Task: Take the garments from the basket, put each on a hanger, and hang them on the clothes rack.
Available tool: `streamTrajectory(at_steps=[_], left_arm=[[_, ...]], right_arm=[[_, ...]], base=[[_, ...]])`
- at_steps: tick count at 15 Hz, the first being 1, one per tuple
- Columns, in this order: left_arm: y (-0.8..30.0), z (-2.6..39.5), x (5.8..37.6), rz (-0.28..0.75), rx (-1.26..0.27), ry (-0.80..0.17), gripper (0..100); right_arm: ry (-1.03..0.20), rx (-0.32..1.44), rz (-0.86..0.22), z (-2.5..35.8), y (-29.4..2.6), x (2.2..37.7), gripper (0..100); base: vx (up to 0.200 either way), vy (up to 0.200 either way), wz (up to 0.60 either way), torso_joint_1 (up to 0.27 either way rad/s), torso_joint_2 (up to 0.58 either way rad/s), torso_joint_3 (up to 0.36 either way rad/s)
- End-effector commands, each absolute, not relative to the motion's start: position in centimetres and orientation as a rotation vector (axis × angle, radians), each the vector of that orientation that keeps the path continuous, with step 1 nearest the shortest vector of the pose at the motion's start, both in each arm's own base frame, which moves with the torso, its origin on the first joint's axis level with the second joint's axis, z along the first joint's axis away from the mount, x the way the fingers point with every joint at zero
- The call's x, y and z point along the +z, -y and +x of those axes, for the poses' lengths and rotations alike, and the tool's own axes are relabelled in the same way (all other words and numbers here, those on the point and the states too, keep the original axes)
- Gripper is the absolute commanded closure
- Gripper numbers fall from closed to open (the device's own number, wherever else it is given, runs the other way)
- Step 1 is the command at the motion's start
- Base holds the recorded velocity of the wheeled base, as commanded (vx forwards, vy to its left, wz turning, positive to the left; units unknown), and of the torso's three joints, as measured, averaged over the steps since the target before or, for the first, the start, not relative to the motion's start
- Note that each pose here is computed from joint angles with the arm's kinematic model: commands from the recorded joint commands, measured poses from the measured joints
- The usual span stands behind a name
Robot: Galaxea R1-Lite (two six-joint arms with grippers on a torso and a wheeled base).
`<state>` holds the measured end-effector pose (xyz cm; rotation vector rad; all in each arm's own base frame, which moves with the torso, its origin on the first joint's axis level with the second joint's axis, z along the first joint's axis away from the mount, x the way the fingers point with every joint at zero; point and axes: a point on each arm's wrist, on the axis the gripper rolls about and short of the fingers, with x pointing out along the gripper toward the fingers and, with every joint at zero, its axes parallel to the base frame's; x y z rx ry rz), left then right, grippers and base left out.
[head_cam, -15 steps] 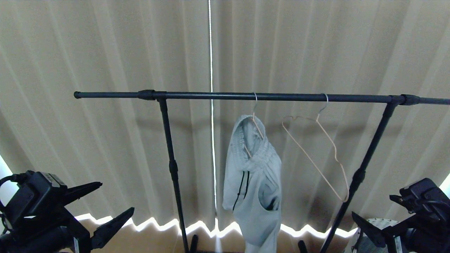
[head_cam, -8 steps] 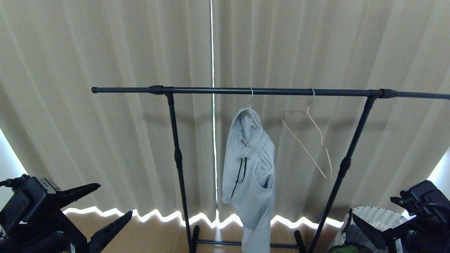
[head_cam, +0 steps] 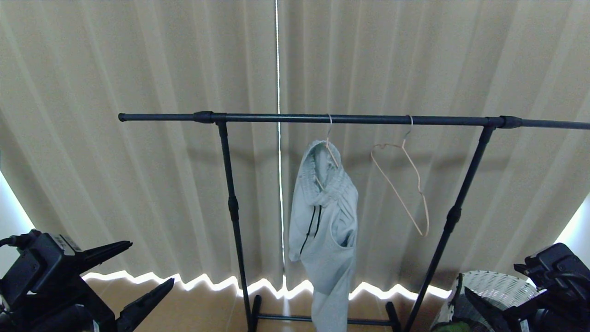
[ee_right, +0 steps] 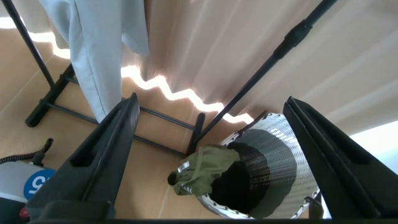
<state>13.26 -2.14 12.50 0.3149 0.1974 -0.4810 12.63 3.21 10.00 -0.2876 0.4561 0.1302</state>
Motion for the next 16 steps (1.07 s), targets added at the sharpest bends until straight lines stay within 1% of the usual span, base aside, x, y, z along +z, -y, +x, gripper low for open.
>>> streamTrajectory(at_steps=[1,4,10,16], left_arm=[[2.15,13.24,12.52,0.315,-0.481,-0.196,0],[2.16,13.13,12.26,0.313,-0.486,-0.208,0],[2.18,13.16,12.41,0.314,-0.485,-0.2,0],[2.15,13.1,12.61,0.314,-0.482,-0.188,0]], right_arm=[[-0.458,0.131,-0.289,12.68,-3.23,9.98,0],[-0.455,0.111,-0.292,12.66,-3.18,10.04,0],[-0.459,0.112,-0.294,12.64,-3.19,9.97,0],[-0.463,0.113,-0.295,12.62,-3.19,9.9,0]], base=[[0.0,0.0,0.0,0.0,0.0,0.0],[0.0,0.0,0.0,0.0,0.0,0.0],[0.0,0.0,0.0,-0.014,0.03,0.017],[0.0,0.0,0.0,-0.216,0.46,0.234]])
